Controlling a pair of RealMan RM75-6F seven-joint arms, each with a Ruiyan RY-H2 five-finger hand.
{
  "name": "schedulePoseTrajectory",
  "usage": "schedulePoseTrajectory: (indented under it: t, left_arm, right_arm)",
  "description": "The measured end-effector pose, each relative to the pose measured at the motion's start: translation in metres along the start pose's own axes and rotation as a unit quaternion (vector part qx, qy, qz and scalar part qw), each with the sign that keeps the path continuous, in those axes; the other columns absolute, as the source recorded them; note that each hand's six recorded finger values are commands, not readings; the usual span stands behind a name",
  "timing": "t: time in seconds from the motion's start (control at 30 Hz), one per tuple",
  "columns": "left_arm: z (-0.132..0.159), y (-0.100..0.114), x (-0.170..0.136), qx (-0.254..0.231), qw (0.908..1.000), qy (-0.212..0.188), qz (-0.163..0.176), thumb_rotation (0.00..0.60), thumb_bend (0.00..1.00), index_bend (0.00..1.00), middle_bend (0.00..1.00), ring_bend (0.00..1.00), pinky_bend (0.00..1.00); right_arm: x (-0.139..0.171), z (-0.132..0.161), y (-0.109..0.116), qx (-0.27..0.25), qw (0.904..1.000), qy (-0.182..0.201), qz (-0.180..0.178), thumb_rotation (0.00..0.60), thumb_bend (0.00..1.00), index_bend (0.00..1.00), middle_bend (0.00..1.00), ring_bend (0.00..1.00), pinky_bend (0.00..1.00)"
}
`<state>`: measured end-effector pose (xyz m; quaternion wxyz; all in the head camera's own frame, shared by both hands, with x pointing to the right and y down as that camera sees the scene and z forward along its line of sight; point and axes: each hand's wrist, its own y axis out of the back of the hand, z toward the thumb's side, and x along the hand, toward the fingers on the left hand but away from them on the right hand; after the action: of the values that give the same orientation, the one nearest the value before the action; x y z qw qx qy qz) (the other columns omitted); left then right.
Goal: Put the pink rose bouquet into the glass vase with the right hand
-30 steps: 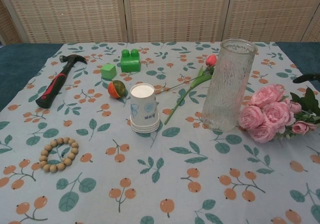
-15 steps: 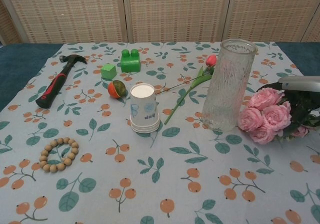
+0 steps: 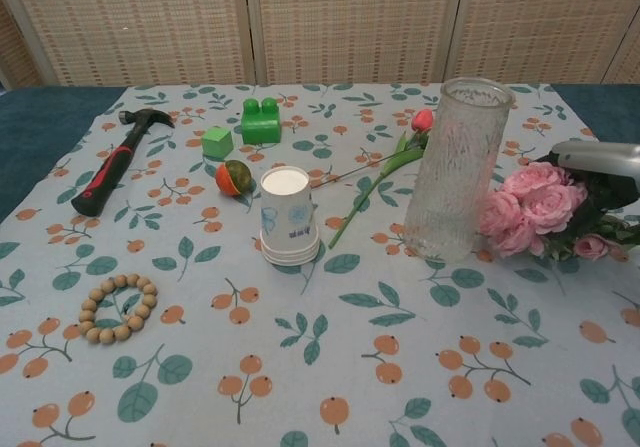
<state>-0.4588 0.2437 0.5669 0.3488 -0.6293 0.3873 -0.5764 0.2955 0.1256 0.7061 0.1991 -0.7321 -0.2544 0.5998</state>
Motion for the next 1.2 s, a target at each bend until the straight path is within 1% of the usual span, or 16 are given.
schedulePoseTrajectory:
  t: [0.07,0.17,0.2,0.27,0.3,0.4,0.5,0.6,0.7,0.77,0.93,1.0,1.03,1.1,1.2]
  left_arm:
    - [0.000,0.000,0.000,-0.001,1.0000,0.000,0.000,0.600,0.37,0.01,0.02,0.05,0.29]
    - [0.001,0.000,0.000,-0.001,1.0000,-0.001,0.000,0.600,0.37,0.01,0.02,0.05,0.29]
    - [0.001,0.000,0.000,-0.001,1.0000,-0.001,0.000,0.600,0.37,0.01,0.02,0.05,0.29]
    - [0.001,0.000,0.000,-0.001,1.0000,-0.002,-0.001,0.600,0.37,0.01,0.02,0.05,0.29]
    - [0.001,0.000,0.000,-0.001,1.0000,-0.002,-0.001,0.600,0.37,0.01,0.02,0.05,0.29]
    - [0.002,0.000,0.000,-0.001,1.0000,-0.002,-0.001,0.600,0.37,0.01,0.02,0.05,0.29]
    - [0.002,-0.001,0.000,-0.001,1.0000,-0.002,-0.002,0.600,0.37,0.01,0.02,0.05,0.29]
    - [0.002,-0.001,0.000,-0.001,1.0000,-0.003,-0.004,0.600,0.37,0.01,0.02,0.05,0.29]
    - [0.003,-0.001,0.000,-0.001,1.0000,-0.004,-0.003,0.600,0.37,0.01,0.02,0.05,0.29]
    - [0.003,-0.001,0.000,-0.001,1.0000,-0.004,-0.003,0.600,0.37,0.01,0.02,0.05,0.29]
    - [0.002,-0.002,0.000,-0.002,1.0000,-0.003,-0.005,0.600,0.37,0.01,0.02,0.05,0.29]
    - [0.002,-0.002,0.000,-0.002,1.0000,-0.003,-0.005,0.600,0.37,0.01,0.02,0.05,0.29]
    - [0.002,-0.002,0.000,-0.002,1.0000,-0.003,-0.005,0.600,0.37,0.01,0.02,0.05,0.29]
    - [0.003,-0.001,0.000,-0.002,1.0000,-0.004,-0.004,0.600,0.37,0.01,0.02,0.05,0.29]
    - [0.003,-0.001,0.000,-0.003,1.0000,-0.004,-0.002,0.600,0.37,0.01,0.02,0.05,0.29]
  right_arm:
    - [0.007,0.003,0.011,0.002,0.9996,0.007,-0.028,0.600,0.44,0.85,1.00,0.94,1.00]
    - [0.024,0.005,0.033,0.005,0.9962,0.016,-0.085,0.600,0.44,0.85,1.00,0.94,1.00]
    - [0.032,0.006,0.043,0.004,0.9936,0.019,-0.111,0.600,0.44,0.85,1.00,0.94,1.00]
    - [0.046,0.009,0.058,0.002,0.9882,0.025,-0.151,0.600,0.44,0.85,1.00,0.94,1.00]
    - [0.057,0.011,0.069,0.000,0.9834,0.030,-0.179,0.600,0.44,0.85,1.00,0.94,1.00]
    - [0.085,0.024,0.094,-0.017,0.9699,0.055,-0.237,0.600,0.44,0.85,1.00,0.94,1.00]
    - [0.111,0.042,0.114,-0.041,0.9576,0.092,-0.270,0.600,0.44,0.85,1.00,0.94,1.00]
    - [0.130,0.060,0.131,-0.076,0.9448,0.131,-0.290,0.600,0.44,0.85,1.00,0.94,1.00]
    - [0.139,0.075,0.142,-0.119,0.9340,0.165,-0.294,0.600,0.44,0.85,1.00,0.94,1.00]
    - [0.143,0.083,0.148,-0.147,0.9275,0.185,-0.289,0.600,0.45,0.85,1.00,0.94,1.00]
    - [0.148,0.115,0.165,-0.213,0.9056,0.246,-0.272,0.600,0.47,0.86,1.00,0.94,1.00]
    - [0.146,0.123,0.168,-0.236,0.8999,0.258,-0.260,0.600,0.48,0.86,1.00,0.94,1.00]
    - [0.145,0.126,0.168,-0.247,0.8985,0.261,-0.252,0.600,0.49,0.86,1.00,0.94,1.00]
    - [0.141,0.132,0.170,-0.271,0.8950,0.266,-0.234,0.600,0.50,0.86,1.00,0.94,1.00]
    - [0.137,0.136,0.175,-0.302,0.8885,0.267,-0.219,0.600,0.51,0.86,1.00,0.94,1.00]
